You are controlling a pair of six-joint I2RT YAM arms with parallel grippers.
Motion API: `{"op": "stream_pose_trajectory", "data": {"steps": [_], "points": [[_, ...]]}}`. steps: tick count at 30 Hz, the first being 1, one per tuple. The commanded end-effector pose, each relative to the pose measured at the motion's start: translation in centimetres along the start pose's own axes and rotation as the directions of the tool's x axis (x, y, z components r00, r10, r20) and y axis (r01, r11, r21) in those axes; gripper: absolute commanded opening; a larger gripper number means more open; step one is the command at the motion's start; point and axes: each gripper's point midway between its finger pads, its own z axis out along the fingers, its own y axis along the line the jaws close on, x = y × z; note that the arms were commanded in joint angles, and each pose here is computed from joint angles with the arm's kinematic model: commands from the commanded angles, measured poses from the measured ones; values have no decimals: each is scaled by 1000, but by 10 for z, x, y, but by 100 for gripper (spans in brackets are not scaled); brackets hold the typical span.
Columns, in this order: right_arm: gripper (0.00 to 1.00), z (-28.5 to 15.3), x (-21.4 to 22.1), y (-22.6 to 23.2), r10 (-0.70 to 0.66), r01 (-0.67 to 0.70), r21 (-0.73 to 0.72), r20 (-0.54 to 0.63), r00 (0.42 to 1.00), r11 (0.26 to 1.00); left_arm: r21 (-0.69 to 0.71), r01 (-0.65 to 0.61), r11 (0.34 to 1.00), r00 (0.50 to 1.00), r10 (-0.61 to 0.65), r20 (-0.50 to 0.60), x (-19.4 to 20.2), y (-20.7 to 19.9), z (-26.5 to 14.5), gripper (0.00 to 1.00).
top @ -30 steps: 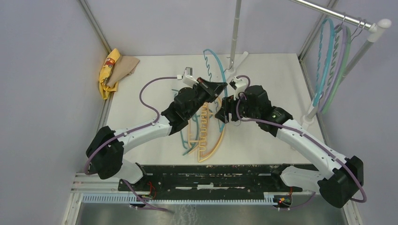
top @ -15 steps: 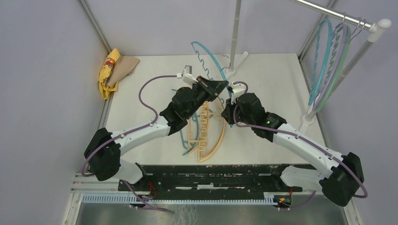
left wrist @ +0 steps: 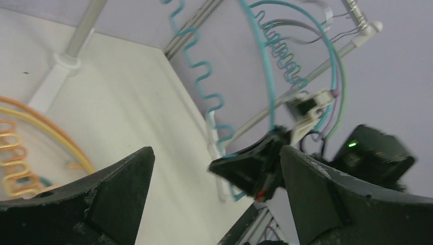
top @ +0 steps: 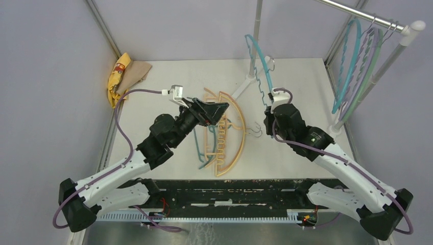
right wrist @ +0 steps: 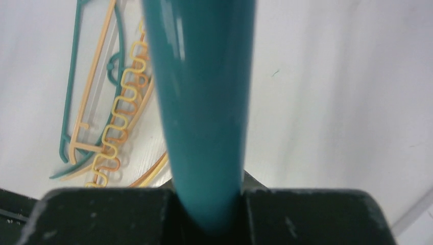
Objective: Organize the hangers
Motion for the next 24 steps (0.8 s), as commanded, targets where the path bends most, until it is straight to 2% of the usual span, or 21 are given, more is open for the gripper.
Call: {"op": "stream_pose_trajectory", "data": {"steps": [1,8,16,24], "points": [[1,-43,-70,-32,22,-51,162,177,984,985,-130,-202,971,978,193,-78,17,45,-21,99],[2,-41,-107,-58,-15,-40,378,140,990,925,-129,-216,968,965,192,-176,46,62,-27,99],[2,-25,-135,-78,56,-112,426,142,988,898,-152,-247,957,962,222,-160,38,68,-45,99],[2,-24,-162,-111,135,-208,435,193,972,876,-167,-268,949,958,244,-152,31,71,-58,99]]}}
